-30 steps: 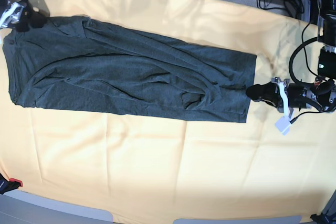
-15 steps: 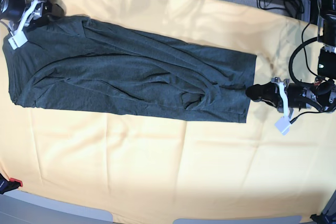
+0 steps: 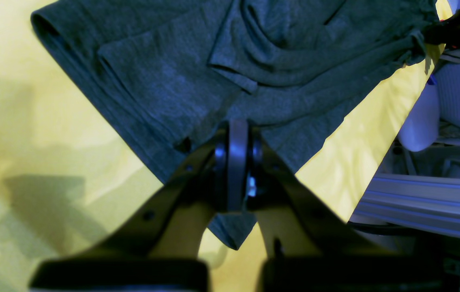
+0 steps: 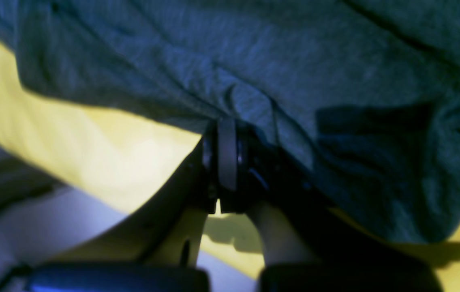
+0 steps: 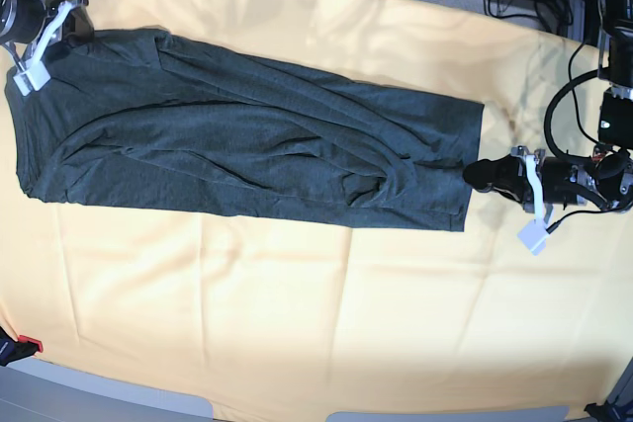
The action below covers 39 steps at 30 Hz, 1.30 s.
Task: Fold the T-shirt properly
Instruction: 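Pull the collar end with the right gripper to straighten the strip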
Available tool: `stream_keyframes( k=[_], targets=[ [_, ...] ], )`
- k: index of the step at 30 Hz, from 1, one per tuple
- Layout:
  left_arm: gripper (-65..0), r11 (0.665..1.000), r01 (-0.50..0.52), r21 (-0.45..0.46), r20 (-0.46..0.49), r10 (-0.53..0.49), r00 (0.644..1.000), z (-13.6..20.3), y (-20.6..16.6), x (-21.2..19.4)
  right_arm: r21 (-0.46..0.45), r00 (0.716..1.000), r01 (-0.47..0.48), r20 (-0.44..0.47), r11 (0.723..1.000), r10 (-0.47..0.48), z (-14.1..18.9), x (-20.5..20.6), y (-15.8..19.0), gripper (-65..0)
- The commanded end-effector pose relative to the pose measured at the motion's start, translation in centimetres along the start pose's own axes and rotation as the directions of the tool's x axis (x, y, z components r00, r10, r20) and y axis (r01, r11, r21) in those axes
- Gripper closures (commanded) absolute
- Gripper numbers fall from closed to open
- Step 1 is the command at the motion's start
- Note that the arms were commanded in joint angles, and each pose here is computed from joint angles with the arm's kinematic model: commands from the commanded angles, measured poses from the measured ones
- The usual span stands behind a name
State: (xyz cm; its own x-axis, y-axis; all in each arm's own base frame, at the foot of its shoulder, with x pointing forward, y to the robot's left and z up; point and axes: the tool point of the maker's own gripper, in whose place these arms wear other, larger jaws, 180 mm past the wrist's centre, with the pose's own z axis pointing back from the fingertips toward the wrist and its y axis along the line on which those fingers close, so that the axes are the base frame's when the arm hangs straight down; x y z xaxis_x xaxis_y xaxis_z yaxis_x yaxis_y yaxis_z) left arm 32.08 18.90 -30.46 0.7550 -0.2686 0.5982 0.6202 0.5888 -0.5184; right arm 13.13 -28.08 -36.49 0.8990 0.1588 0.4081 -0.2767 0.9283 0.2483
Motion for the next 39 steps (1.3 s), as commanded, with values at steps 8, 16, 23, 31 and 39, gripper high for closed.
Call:
stream_keyframes(
  k=[8,16,23,31,39],
  targets=[
    [0.0,0.999,0.034,0.006,0.049,-0.034,0.998,1.1,-0.2,1.8,-0.051,0.977,-0.183,0.098,0.982,0.188,2.4,4.6,2.1,0.0],
    [0.0,0.999,0.034,0.006,0.049,-0.035,0.998,1.1,-0.2,1.8,-0.115,0.960,-0.203,0.173,0.972,0.221,2.8,6.4,1.5,0.0],
    [0.0,0.999,0.034,0.006,0.049,-0.034,0.998,1.1,-0.2,1.8,-0.218,0.932,-0.224,0.238,0.950,0.275,3.5,9.2,0.0,0.0],
    [0.0,0.999,0.034,0.006,0.049,-0.034,0.998,1.1,-0.2,1.8,-0.273,0.901,-0.234,0.301,0.933,0.314,4.4,12.4,-0.6,0.0],
    [0.0,0.999,0.034,0.006,0.049,-0.035,0.998,1.1,-0.2,1.8,-0.292,0.868,-0.237,0.364,0.927,0.337,5.2,14.6,-0.5,0.0]
  ],
)
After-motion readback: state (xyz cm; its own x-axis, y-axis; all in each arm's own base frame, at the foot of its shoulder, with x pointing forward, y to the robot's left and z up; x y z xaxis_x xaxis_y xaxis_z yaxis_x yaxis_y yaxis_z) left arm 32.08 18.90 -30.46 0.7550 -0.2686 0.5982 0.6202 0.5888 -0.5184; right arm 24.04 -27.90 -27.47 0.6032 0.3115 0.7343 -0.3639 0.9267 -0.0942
